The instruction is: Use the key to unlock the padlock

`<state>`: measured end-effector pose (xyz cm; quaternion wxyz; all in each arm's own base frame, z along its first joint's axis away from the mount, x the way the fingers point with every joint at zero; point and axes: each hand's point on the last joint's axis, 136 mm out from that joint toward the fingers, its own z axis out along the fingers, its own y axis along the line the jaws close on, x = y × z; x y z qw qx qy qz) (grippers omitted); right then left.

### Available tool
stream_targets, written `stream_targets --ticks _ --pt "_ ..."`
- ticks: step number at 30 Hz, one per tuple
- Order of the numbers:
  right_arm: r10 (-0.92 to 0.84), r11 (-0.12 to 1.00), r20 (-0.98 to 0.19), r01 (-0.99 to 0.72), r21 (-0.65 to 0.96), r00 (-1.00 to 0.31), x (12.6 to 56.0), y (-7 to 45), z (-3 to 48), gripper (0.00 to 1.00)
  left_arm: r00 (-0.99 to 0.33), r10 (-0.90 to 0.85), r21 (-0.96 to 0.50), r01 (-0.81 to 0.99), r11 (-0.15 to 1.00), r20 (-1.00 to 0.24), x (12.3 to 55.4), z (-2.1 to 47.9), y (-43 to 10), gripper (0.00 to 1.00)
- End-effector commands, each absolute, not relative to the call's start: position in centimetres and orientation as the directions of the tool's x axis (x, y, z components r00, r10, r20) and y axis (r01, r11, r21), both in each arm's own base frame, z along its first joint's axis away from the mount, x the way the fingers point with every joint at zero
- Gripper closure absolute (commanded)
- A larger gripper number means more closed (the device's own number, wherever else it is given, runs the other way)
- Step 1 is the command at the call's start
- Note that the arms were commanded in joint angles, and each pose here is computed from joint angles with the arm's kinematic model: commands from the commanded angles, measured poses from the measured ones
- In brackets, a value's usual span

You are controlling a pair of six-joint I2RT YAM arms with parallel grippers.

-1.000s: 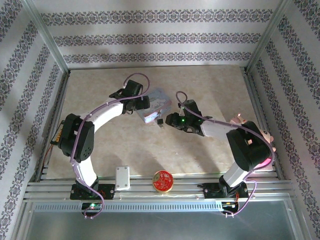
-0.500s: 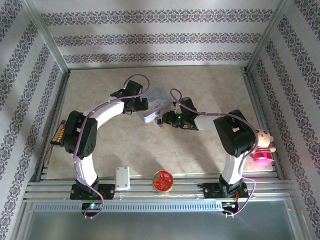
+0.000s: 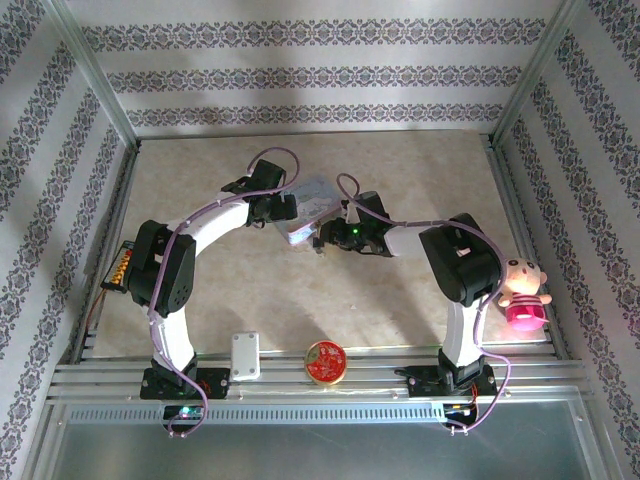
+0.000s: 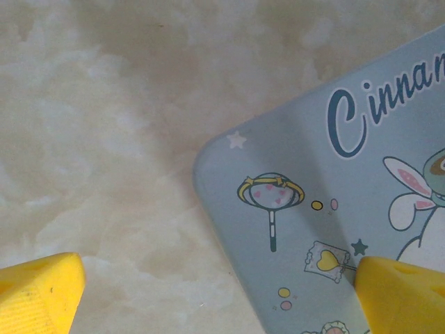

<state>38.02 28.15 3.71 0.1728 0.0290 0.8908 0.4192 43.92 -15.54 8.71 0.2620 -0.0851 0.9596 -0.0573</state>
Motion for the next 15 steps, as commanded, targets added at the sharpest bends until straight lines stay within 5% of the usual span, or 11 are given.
stream_targets --ticks 1,15 --pt "0.187 0.636 -0.304 -0.121 0.762 -0.934 38.6 28.5 3.8 0.68 -0.882 -0.185 -0.069 -0.172 0.983 -0.434 43.0 6.3 -13.5 0.01" --pt "0.154 0.705 -0.297 -0.106 0.701 -0.942 37.9 29.0 1.7 0.68 -0.88 -0.199 -0.087 -0.178 0.98 -0.432 43.0 6.4 -13.6 0.01"
